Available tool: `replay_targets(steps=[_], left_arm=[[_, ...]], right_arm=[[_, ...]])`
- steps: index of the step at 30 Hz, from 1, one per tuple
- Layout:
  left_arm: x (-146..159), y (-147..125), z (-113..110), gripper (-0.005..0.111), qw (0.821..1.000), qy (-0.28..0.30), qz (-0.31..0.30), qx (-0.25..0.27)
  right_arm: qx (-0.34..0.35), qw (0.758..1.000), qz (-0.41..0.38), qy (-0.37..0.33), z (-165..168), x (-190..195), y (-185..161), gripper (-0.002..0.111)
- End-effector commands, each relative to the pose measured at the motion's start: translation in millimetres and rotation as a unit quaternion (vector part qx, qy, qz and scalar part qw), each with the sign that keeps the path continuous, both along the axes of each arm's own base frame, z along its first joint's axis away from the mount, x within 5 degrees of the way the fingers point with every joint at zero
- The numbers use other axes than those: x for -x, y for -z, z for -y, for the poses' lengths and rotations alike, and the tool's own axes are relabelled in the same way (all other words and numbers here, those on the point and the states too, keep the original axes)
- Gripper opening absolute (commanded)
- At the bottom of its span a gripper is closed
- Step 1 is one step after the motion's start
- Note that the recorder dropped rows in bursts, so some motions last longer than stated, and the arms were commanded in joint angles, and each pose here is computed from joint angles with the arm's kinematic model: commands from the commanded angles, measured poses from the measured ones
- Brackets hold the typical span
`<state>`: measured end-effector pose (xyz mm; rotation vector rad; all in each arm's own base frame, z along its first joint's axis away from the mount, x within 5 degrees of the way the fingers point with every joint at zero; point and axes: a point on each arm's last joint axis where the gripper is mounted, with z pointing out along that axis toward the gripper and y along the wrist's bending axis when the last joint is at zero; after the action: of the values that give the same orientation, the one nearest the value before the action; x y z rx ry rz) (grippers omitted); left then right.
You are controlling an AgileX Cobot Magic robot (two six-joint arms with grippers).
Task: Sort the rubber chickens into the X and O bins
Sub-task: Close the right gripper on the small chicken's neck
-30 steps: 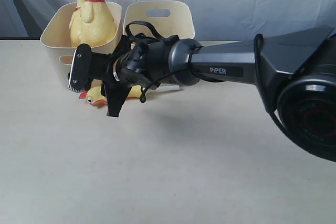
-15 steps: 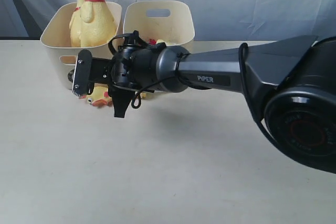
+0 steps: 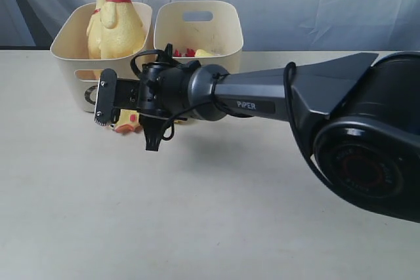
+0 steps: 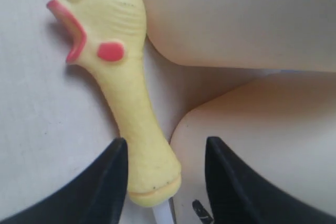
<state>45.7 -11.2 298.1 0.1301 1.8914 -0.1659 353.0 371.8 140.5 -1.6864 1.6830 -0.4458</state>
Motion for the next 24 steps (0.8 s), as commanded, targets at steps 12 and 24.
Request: replay_targets(steps=[12,24], left_arm=[[1,0,0,0.025,1.0,-0.001,0.005,-0.002],[1,0,0,0.025,1.0,-0.001,0.005,-0.002]], right_arm=[[0.034,0.999,0.011,-0.006,8,-12,19,0.045],[0.04,0.999,0.003,-0.006,9,-14,32,0.045]])
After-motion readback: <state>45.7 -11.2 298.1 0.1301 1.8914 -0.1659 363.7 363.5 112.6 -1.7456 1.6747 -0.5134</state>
